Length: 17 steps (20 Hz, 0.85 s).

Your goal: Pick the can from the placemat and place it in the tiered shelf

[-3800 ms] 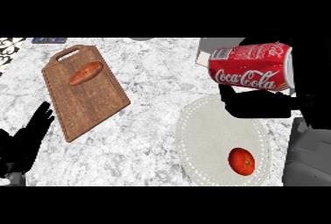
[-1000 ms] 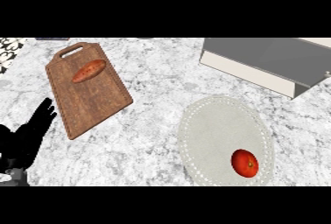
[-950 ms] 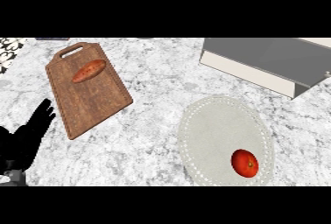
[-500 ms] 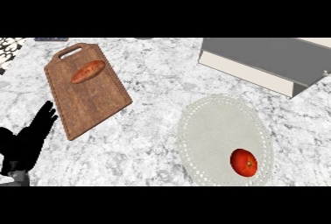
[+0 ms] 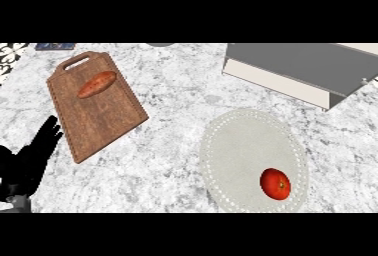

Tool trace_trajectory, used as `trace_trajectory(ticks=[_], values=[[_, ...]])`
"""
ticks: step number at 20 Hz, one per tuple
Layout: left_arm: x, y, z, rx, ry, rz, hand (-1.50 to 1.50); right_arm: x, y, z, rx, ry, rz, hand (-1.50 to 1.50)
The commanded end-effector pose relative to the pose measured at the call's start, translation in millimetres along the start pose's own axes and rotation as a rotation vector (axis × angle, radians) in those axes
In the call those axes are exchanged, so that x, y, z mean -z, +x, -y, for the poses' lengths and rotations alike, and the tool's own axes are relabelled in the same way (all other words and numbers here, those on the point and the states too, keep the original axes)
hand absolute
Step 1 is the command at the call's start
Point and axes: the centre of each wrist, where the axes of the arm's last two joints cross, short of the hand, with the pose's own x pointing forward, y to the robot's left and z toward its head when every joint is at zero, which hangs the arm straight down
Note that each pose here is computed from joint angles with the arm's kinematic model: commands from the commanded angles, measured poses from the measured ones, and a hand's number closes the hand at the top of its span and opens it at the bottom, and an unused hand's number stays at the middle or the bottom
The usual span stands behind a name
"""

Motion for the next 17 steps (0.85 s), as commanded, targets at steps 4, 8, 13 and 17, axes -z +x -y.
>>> trace_trajectory(ticks=[4,8,13,17], values=[[-0.1,0.6,-11.9,-0.004,0.031,-0.004,0.00,-29.3,8.3,112.4,0.025,-0.102,0.015,-1.50],[-3.1,11.5,-16.0,-0.002,0.028,0.004,0.00,-50.2,-8.6,179.3,0.030,-0.149,-0.051,-1.50],[-16.2,-6.1,-12.3,-0.009,0.031,-0.027,0.00,-88.7,-13.3,260.7,-0.057,-0.111,-0.063,-1.50],[-17.2,-6.2,-20.9,-0.015,0.031,-0.026,0.00,-114.3,-34.9,321.6,-0.012,-0.133,-0.039,-1.50]])
